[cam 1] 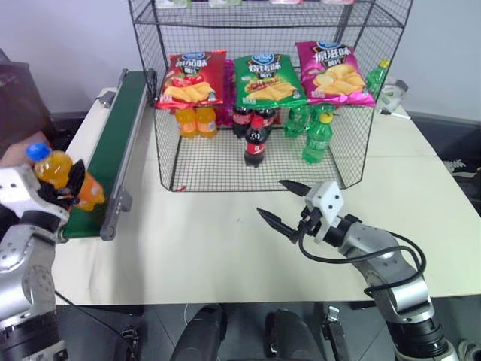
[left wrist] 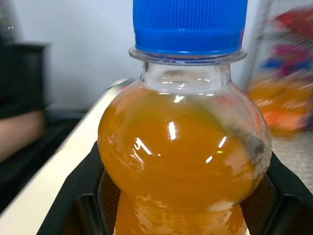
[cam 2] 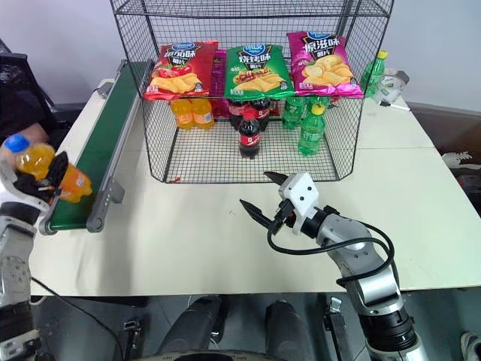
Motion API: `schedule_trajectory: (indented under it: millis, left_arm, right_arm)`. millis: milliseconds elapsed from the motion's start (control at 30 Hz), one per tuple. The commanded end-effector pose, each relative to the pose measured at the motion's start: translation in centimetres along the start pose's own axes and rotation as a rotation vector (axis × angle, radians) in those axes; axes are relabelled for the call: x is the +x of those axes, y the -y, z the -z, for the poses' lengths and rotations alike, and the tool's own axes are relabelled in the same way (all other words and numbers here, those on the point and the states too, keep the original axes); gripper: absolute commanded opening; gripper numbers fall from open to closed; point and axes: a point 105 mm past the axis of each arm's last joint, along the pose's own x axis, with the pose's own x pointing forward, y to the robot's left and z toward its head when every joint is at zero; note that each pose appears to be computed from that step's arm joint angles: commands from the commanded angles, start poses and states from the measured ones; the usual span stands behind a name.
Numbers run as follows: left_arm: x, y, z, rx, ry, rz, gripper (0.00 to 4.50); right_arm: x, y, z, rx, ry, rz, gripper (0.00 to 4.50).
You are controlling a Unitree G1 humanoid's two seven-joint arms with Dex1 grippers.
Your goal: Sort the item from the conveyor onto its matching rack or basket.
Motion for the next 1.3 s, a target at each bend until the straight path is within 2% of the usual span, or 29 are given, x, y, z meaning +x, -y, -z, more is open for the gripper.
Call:
schedule_trajectory:
  millis: [33, 167, 267, 433, 533, 667, 833, 1133, 1300]
  left_arm:
    - [0.7, 3.8, -4.3, 0.022, 0.122, 0.192, 2.76]
    - [1.2, 7.5, -4.0, -0.019, 0.089, 0.351, 2.76]
    - [1.6, 10.8, -2.3, -0.002, 0.024, 0.461, 2.76]
    - [3.5, 13.1, 0.9, 0.033, -0.03, 0.451, 2.76]
    - [5.3, 14.1, 2.8, -0.036, -0.038, 0.408, 2.76]
    - [7.4, 16.0, 5.2, -0.03, -0.05, 0.398, 2.76]
    - [9.1, 17.2, 6.8, -0.01, -0.04, 0.382, 2.76]
    - [11.9, 17.3, 8.4, 0.054, 0.013, 0.245, 2.76]
    - [12.5, 17.2, 9.1, 0.025, -0.003, 0.207, 2.76]
  right_arm:
    - [0.0, -0.2, -1.4, -0.034, 0.045, -0.011, 4.5]
    - [0.0, -0.1, -1.4, -0.034, 0.045, 0.002, 4.5]
    - [-0.1, -0.1, -1.4, -0.032, 0.046, 0.012, 4.5]
    - [-0.2, 0.0, -1.6, -0.042, 0.047, 0.033, 4.5]
    - [-0.4, 0.0, -1.6, -0.045, 0.046, 0.044, 4.5]
    - [-0.4, 0.1, -1.8, -0.053, 0.046, 0.06, 4.5]
    - [-0.5, 0.3, -2.0, -0.062, 0.043, 0.072, 4.5]
    - [-0.7, 0.3, -2.4, -0.064, 0.041, 0.09, 4.5]
    - [-0.7, 0.5, -2.4, -0.067, 0.04, 0.103, 4.5]
